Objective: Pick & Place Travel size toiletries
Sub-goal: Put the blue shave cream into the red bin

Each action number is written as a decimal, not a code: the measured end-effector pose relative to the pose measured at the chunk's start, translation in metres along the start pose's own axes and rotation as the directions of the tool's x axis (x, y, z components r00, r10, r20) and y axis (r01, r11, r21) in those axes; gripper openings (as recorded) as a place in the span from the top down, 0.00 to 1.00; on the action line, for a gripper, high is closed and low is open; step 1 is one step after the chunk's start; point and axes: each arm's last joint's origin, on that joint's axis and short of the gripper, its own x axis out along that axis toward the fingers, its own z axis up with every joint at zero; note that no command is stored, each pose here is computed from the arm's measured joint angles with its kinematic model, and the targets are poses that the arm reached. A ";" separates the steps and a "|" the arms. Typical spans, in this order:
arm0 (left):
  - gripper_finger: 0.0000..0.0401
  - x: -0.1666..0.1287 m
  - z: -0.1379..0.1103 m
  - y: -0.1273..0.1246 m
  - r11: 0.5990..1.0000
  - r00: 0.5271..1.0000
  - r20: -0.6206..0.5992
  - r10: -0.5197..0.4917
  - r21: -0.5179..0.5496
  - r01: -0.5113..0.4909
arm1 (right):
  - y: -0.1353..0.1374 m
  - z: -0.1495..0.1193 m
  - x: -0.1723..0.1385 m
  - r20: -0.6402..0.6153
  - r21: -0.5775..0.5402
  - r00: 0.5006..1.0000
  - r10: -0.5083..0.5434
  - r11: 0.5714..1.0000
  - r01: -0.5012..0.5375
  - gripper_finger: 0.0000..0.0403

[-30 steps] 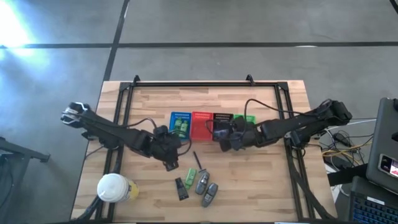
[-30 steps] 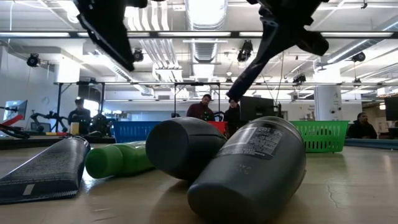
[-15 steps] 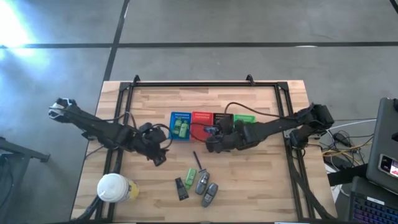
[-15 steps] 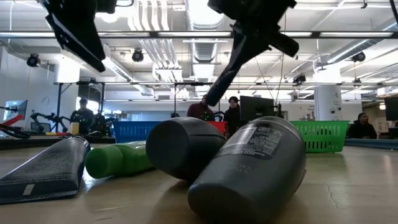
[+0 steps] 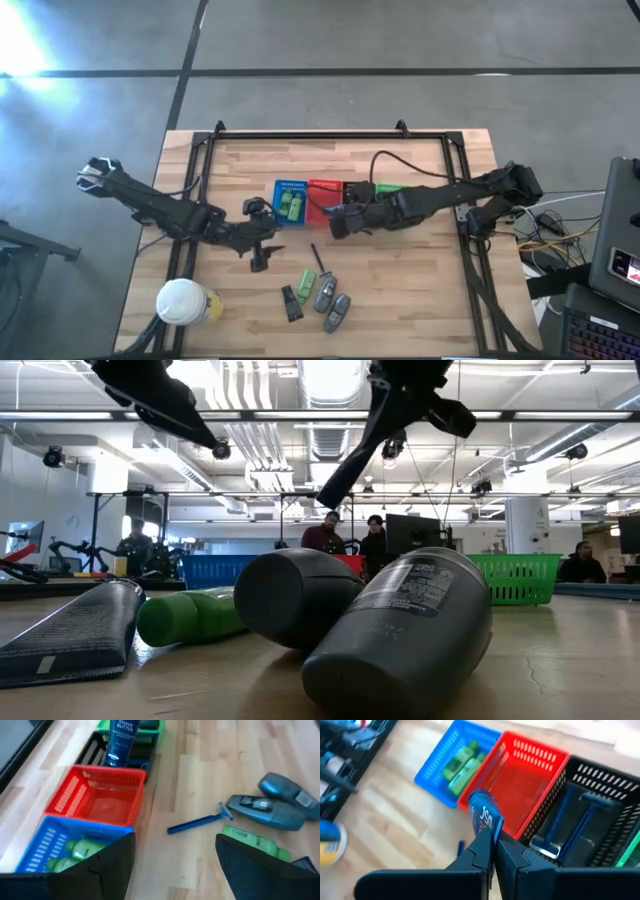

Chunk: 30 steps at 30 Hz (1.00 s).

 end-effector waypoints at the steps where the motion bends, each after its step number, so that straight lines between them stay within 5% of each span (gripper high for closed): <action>1: 0.31 0.000 -0.001 0.000 1.000 1.000 -0.007 0.006 -0.013 -0.006 | 0.001 0.000 0.004 0.015 0.006 1.000 -0.005 1.000 0.005 0.98; 11: 0.31 -0.004 -0.011 0.001 0.989 0.995 -0.102 0.004 -0.147 -0.019 | 0.008 -0.006 0.052 0.124 -0.009 0.982 -0.141 0.990 0.143 0.98; 30: 0.31 -0.018 -0.020 0.007 0.988 0.985 -0.170 0.022 -0.149 -0.047 | -0.001 0.008 0.122 0.154 -0.042 0.963 -0.223 0.972 0.232 0.96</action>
